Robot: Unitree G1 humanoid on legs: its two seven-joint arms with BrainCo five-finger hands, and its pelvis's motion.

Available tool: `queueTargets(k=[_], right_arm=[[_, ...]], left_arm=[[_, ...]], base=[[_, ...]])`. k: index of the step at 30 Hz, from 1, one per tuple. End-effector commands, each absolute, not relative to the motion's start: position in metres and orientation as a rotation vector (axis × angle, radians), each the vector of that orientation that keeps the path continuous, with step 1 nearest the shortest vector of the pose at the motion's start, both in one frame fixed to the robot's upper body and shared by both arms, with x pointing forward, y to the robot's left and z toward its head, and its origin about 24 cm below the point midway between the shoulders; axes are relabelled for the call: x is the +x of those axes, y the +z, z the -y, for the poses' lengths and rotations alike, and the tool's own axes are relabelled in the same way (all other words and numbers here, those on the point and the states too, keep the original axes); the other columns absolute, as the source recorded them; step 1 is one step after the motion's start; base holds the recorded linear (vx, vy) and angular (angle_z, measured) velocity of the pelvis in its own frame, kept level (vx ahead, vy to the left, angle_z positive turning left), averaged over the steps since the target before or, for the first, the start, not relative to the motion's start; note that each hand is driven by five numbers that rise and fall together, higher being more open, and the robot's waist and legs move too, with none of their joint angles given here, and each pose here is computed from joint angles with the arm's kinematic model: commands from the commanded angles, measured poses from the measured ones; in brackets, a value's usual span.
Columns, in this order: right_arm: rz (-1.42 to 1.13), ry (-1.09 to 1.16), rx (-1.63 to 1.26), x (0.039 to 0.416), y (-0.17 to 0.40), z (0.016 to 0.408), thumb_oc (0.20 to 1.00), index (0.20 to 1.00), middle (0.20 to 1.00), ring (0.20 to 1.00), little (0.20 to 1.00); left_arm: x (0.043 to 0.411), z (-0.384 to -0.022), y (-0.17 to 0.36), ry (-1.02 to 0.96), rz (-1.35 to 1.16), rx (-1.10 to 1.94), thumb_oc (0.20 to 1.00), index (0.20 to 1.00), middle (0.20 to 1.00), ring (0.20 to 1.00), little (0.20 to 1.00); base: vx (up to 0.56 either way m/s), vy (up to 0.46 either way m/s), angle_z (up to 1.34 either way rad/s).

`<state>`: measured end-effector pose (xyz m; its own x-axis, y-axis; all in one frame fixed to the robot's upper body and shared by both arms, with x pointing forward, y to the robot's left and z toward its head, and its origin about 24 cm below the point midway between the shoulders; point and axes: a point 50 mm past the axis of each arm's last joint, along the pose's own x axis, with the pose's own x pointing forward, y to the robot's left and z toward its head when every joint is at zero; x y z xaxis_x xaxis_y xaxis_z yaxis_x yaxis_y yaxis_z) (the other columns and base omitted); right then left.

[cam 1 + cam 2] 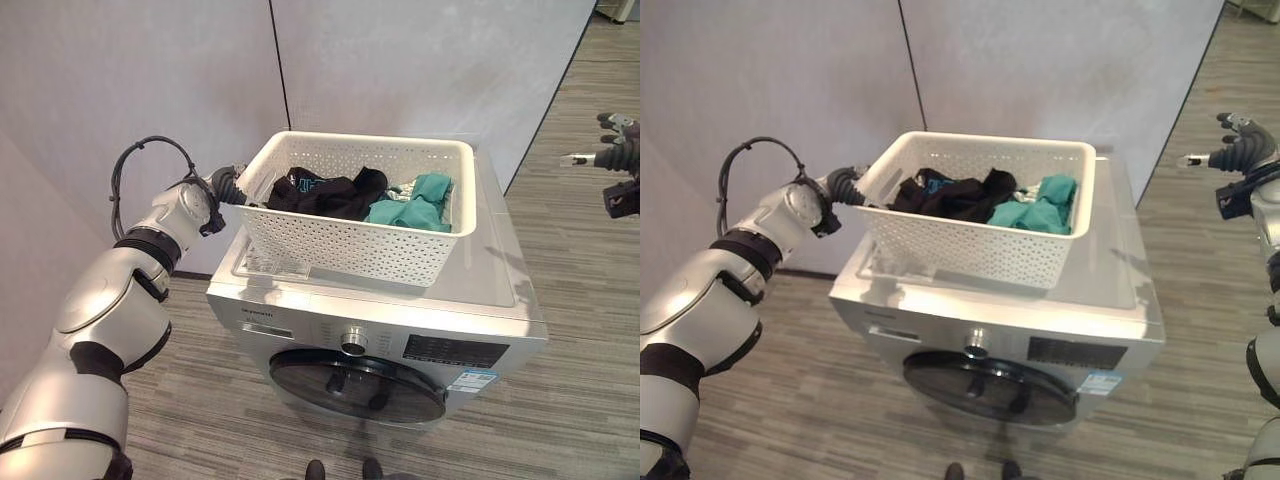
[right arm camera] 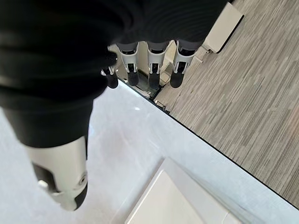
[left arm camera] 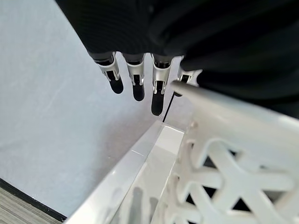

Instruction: Grab the laundry basket,head to the washer,open it,put in the laundry and shut it.

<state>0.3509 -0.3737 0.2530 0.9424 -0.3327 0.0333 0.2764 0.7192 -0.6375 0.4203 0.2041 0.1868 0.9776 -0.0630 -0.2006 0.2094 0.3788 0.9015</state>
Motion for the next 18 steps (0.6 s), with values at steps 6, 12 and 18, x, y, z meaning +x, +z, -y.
queueTargets(k=[6, 12, 18], right_arm=[[0.001, -0.430, -0.657, 0.339, 0.281, 0.389, 1.000, 1.000, 1.000, 1.000, 1.000], [0.011, -0.460, -0.677, 0.333, 0.290, 0.396, 1.000, 1.000, 1.000, 1.000, 1.000], [-0.016, -0.527, -0.684, 0.322, 0.290, 0.411, 1.000, 1.000, 1.000, 1.000, 1.000]], left_arm=[[0.420, -0.222, 0.192, -0.123, -0.190, 1.223, 1.000, 1.000, 1.000, 1.000, 1.000], [0.420, -0.204, 0.212, -0.199, -0.091, 1.261, 1.000, 1.000, 1.000, 1.000, 1.000], [0.422, -0.200, 0.231, -0.180, -0.045, 1.297, 1.000, 1.000, 1.000, 1.000, 1.000]], base=[[-0.04, -0.054, 0.21], [-0.03, -0.042, 0.06], [-0.02, -0.065, 0.17]])
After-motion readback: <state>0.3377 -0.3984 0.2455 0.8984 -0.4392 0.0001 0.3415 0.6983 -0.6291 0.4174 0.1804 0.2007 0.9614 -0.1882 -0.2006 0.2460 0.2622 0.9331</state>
